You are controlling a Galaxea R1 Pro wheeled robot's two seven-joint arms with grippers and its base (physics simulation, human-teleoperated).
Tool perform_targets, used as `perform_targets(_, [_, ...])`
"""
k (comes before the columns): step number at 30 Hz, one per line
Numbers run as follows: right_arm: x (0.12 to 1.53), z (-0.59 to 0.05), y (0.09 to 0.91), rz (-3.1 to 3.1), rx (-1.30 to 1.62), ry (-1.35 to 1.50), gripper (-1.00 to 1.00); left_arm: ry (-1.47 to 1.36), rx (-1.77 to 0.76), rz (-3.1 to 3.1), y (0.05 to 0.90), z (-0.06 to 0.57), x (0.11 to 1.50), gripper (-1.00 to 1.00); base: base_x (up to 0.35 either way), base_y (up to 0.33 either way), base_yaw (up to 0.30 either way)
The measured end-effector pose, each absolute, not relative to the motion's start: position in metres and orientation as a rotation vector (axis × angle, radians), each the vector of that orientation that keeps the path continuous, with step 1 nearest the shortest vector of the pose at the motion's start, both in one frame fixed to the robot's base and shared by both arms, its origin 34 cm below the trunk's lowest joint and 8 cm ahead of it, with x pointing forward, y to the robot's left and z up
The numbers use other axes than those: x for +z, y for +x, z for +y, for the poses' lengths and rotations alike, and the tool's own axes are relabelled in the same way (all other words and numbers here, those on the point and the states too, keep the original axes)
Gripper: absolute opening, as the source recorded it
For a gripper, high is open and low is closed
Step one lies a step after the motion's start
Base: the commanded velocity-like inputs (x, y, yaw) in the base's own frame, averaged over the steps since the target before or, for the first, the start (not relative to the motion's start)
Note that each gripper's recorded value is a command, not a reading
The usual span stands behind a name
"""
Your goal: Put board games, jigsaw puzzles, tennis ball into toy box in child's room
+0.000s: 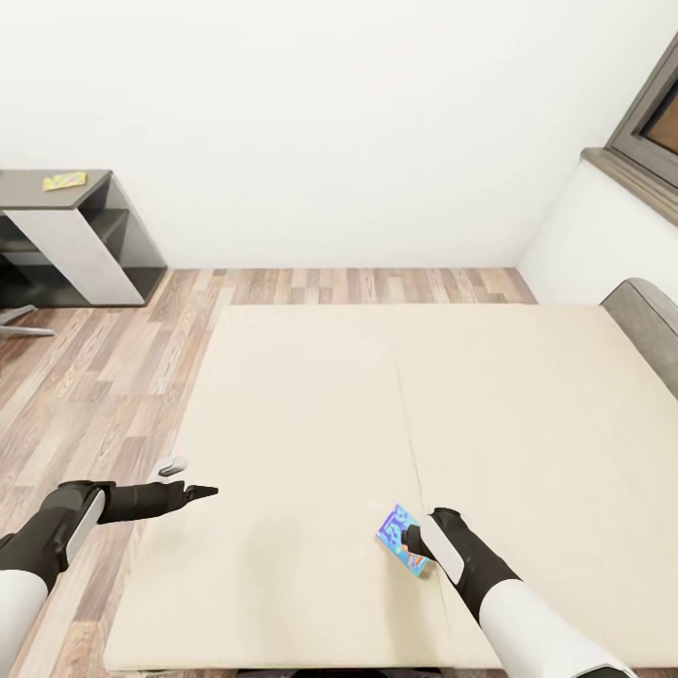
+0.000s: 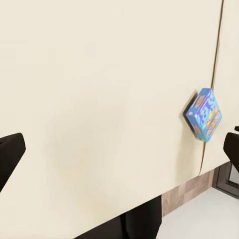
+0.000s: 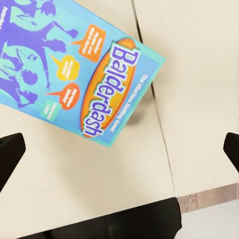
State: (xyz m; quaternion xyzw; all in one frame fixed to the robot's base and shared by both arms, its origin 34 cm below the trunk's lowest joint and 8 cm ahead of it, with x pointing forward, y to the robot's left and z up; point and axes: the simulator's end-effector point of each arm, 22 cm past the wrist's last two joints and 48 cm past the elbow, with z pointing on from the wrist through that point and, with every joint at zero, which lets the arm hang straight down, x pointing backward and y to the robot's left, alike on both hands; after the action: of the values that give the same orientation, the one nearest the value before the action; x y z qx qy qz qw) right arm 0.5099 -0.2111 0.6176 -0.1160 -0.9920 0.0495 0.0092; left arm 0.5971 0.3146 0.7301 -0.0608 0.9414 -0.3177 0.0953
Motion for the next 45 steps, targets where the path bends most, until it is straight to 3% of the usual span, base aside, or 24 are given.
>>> perform_targets(34, [0.617, -0.214, 0.511, -3.102, 0.160, -0.369, 1.00, -0.182, -0.944, 2.792, 0.596, 0.314, 0.729, 1.00, 0.000, 0.000, 0.000])
perform_targets(45, [0.626, -0.255, 0.546, -3.130, 0.215, -0.476, 1.00, -0.172, -0.940, 2.801, 0.595, 0.312, 0.727, 1.00, 0.000, 0.000, 0.000])
